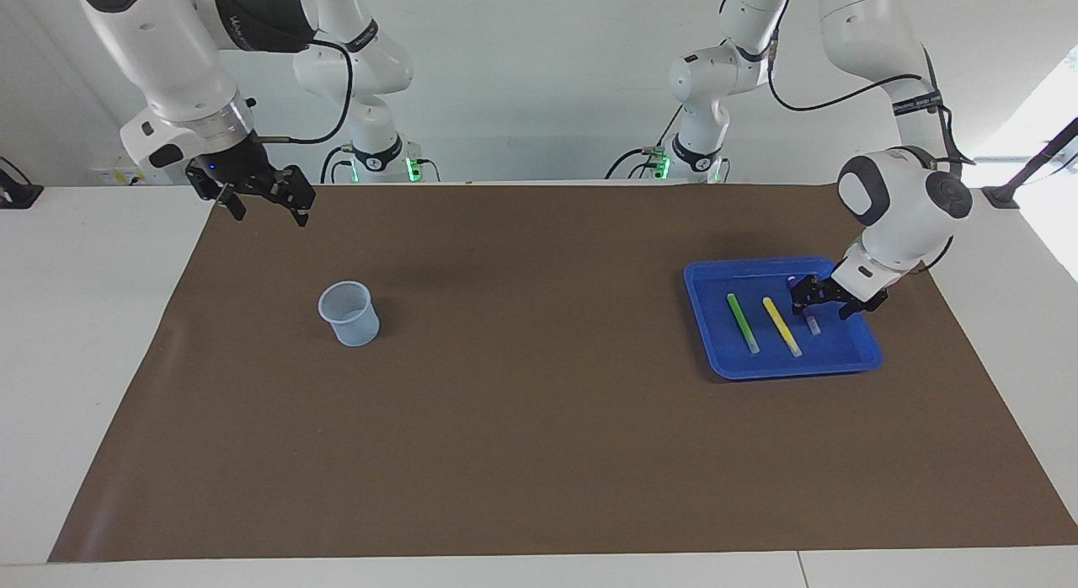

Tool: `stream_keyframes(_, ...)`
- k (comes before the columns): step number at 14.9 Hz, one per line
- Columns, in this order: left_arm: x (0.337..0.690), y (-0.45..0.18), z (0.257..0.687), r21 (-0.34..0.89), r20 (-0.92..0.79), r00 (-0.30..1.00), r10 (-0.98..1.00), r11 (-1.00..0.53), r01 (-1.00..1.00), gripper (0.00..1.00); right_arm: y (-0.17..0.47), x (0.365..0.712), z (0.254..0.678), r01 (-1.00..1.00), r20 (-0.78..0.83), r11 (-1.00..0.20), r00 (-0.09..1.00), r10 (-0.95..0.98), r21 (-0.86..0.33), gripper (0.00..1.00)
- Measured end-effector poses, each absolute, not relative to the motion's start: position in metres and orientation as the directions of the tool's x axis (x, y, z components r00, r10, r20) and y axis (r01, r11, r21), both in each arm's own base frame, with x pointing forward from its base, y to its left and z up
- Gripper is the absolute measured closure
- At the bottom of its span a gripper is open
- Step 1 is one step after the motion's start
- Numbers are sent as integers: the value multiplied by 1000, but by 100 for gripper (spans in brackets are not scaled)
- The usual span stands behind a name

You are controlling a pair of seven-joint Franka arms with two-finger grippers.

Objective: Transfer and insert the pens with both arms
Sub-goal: 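Lower the left gripper onto the purple pen in the blue tray and grasp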

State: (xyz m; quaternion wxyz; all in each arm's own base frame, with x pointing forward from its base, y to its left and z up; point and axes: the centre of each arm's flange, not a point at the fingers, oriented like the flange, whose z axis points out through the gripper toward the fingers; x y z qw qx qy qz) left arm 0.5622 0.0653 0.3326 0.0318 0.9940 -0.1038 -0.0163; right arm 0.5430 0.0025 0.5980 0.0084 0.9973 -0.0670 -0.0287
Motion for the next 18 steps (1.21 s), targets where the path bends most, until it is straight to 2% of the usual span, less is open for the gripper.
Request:
stream_keyframes(8, 563, 71, 316, 72, -34, 975, -221, -973, -218, 3, 14, 543, 598, -96, -56, -995, 994, -97, 20, 0)
stream_keyframes(18, 552, 77, 301, 75, -70, 981, -182, -981, -177, 19, 14, 543, 599, -96, -55, -995, 994, -97, 20, 0)
